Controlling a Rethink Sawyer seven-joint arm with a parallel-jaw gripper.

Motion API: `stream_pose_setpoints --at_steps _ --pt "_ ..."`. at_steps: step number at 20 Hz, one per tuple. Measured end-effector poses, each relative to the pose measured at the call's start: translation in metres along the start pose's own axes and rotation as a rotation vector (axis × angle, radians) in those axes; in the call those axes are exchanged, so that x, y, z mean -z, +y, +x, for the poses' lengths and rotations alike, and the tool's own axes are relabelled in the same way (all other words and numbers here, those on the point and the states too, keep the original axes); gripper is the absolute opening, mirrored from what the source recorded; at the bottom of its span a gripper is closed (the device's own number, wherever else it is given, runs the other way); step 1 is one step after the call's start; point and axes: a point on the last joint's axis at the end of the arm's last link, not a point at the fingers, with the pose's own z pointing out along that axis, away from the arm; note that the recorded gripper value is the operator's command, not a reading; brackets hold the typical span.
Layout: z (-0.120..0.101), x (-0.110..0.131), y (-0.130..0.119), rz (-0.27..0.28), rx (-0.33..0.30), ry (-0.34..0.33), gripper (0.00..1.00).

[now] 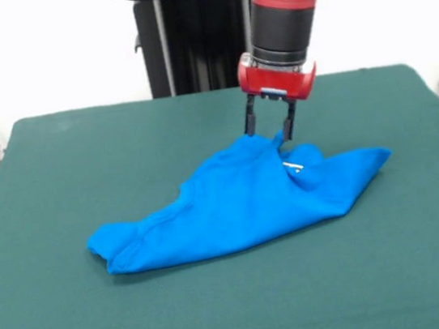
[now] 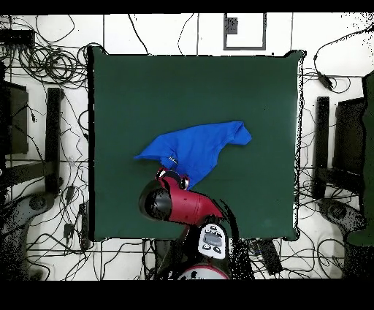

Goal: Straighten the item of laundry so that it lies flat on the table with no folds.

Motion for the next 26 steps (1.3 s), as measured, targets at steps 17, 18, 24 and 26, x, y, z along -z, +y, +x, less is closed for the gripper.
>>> stream_pose_setpoints --at_steps 17,18,24,26 --pt "0.011 -0.012 -0.002 0.011 0.004 0.028 1.0" --pt "0.012 -0.012 -0.002 0.012 0.004 0.03 1.0" --pt "0.028 -0.027 -0.003 0.027 0.01 0.067 1.0" --pt "0.033 -0.032 -0.003 0.031 0.014 0.077 1.0"
